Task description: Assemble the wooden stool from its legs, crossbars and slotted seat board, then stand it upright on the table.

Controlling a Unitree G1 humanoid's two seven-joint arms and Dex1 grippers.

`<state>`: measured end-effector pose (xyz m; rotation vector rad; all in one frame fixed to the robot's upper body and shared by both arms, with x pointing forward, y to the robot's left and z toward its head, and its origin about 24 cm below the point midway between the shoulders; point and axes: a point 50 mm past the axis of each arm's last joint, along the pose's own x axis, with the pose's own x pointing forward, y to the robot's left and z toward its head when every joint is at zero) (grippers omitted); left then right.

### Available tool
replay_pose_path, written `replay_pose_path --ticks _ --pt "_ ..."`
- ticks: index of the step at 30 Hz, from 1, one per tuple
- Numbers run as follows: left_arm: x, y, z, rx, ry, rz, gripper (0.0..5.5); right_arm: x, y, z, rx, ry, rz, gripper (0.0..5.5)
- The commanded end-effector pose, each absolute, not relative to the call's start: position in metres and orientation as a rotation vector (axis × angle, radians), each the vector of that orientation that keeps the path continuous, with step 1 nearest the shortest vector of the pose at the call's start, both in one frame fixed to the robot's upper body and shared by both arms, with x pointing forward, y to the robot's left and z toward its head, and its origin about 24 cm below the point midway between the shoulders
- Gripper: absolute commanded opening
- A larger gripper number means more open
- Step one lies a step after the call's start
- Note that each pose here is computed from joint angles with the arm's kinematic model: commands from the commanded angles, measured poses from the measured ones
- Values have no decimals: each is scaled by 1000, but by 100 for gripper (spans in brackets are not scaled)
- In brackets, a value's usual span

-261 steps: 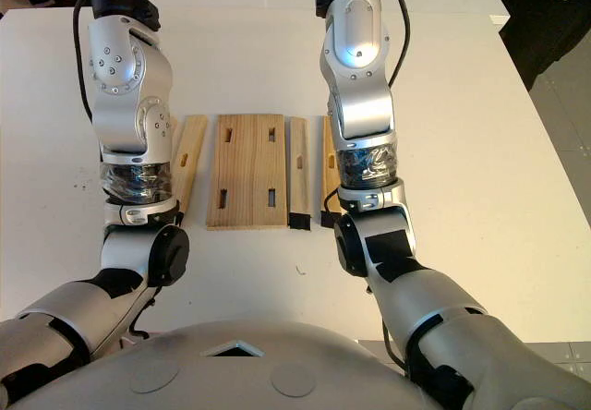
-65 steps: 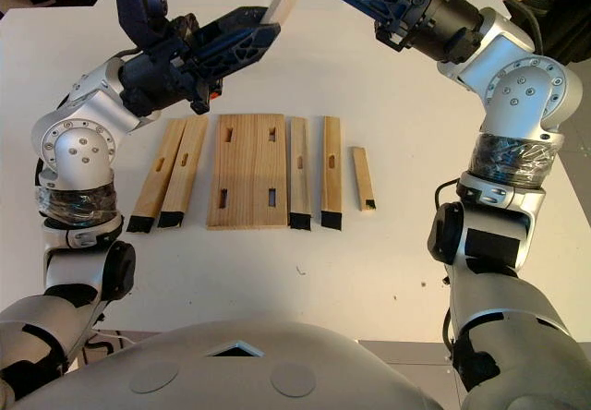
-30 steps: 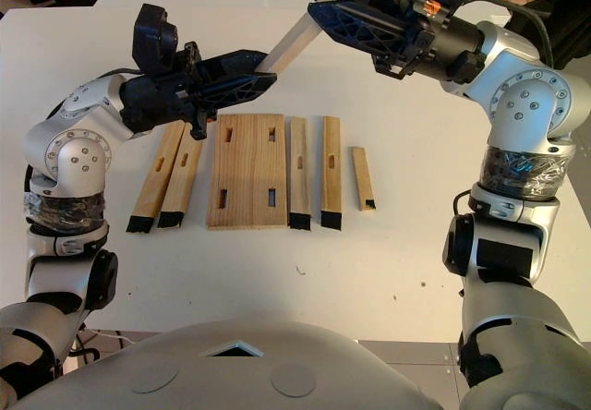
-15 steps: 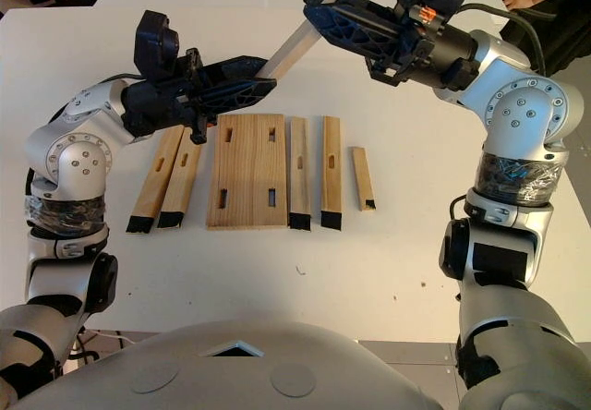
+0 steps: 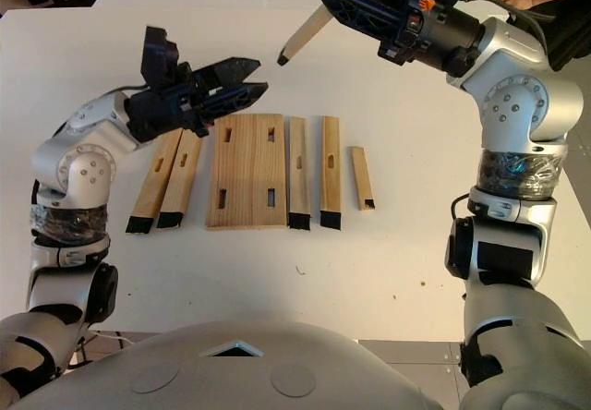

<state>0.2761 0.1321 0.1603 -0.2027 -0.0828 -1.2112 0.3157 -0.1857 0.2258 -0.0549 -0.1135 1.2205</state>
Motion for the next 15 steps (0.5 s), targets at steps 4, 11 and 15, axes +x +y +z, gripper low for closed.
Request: replay_pose_path --ticks 4,11,15 --pt "289 143 164 -360 -322 -661 248 313 -200 178 -373 96 1276 132" --pt "298 174 176 -408 -413 -376 248 308 -211 165 -425 197 1330 132" --pt "297 186 171 -446 -414 -279 248 304 -215 151 -406 248 1343 132"
